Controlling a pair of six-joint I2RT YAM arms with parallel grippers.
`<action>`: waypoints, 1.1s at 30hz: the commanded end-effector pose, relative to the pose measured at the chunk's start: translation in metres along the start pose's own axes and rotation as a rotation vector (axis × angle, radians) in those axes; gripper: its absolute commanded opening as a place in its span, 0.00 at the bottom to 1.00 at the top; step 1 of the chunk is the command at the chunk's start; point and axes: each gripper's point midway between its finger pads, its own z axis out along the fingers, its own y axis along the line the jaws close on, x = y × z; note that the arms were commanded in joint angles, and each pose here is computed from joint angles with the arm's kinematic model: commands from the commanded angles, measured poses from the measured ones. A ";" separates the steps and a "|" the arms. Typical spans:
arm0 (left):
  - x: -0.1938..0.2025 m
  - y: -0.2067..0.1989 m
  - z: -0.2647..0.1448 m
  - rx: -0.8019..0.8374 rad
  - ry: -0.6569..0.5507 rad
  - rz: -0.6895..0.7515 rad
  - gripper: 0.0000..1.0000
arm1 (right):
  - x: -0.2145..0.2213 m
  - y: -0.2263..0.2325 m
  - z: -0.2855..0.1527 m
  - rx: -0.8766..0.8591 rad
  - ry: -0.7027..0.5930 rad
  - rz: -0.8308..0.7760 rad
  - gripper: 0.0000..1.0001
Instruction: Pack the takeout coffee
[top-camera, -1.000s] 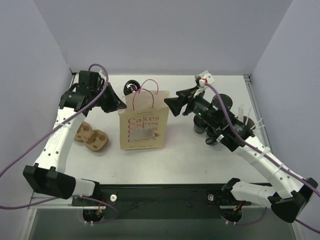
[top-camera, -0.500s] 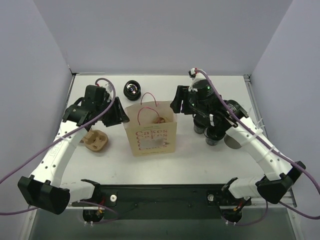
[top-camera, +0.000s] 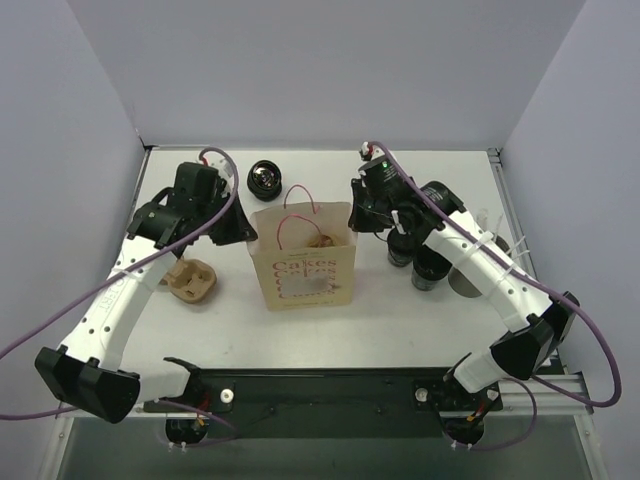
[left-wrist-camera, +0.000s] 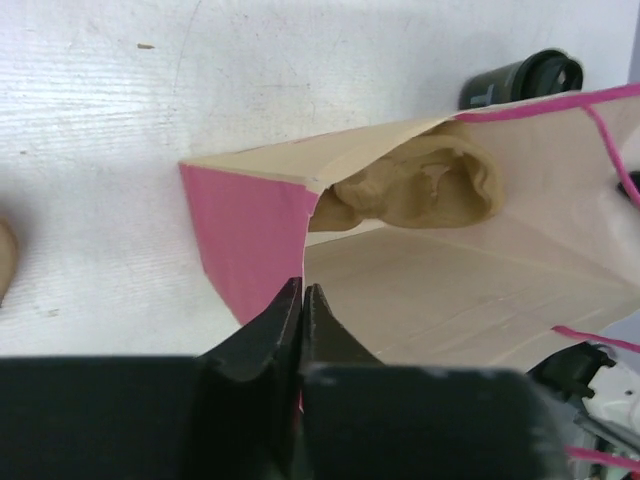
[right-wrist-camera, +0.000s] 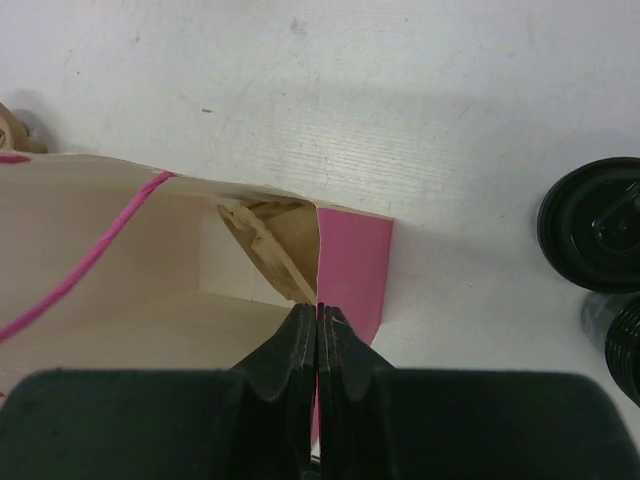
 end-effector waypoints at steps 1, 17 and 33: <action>-0.029 -0.016 -0.017 -0.004 -0.086 0.075 0.00 | -0.026 0.001 -0.028 0.012 -0.086 0.007 0.00; -0.054 -0.004 -0.071 -0.161 -0.298 0.134 0.67 | -0.031 0.005 -0.032 -0.060 -0.252 -0.098 0.00; -0.051 0.051 -0.078 -0.412 -0.318 -0.017 0.72 | 0.010 0.038 -0.037 -0.312 -0.540 -0.290 0.00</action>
